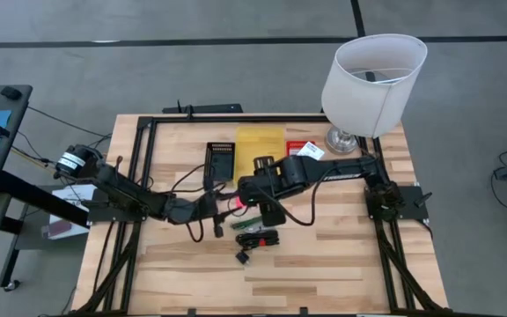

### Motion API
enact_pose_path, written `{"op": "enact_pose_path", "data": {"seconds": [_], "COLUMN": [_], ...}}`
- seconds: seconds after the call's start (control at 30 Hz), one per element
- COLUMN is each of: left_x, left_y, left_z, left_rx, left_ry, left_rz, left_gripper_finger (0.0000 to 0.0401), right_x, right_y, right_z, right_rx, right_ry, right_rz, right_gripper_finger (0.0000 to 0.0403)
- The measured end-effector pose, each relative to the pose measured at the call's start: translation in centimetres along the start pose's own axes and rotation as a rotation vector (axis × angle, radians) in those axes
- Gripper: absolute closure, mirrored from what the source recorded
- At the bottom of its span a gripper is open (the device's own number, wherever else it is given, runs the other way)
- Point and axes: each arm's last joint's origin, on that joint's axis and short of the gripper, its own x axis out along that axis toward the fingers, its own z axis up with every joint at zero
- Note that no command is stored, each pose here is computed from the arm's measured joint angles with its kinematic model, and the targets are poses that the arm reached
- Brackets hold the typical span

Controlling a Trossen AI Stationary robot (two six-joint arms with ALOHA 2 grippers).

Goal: Pick and place items into bin
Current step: Put the pink charger adapter into the black bin

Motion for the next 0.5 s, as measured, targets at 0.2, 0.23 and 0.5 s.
{"op": "enact_pose_path", "data": {"seconds": [0.2,0.23,0.5], "left_x": [1.1,1.2,1.1], "left_y": [2.1,2.4,6.3], "left_z": [-0.7,-0.8,-0.6], "left_rx": [0.007,0.008,0.001], "left_ry": [0.065,0.076,0.177], "left_rz": [0.109,0.128,0.285], "left_gripper_finger": [0.0256,0.0256,0.0259], "right_x": [0.1,0.0,0.1], "right_y": [-0.4,-0.4,-0.7], "right_z": [-0.4,-0.4,-0.5], "right_rx": [0.031,0.027,0.017], "right_ry": [0.041,0.04,0.042], "right_rz": [0.001,0.002,-0.001], "right_gripper_finger": [0.0158,0.0158,0.0158]}}
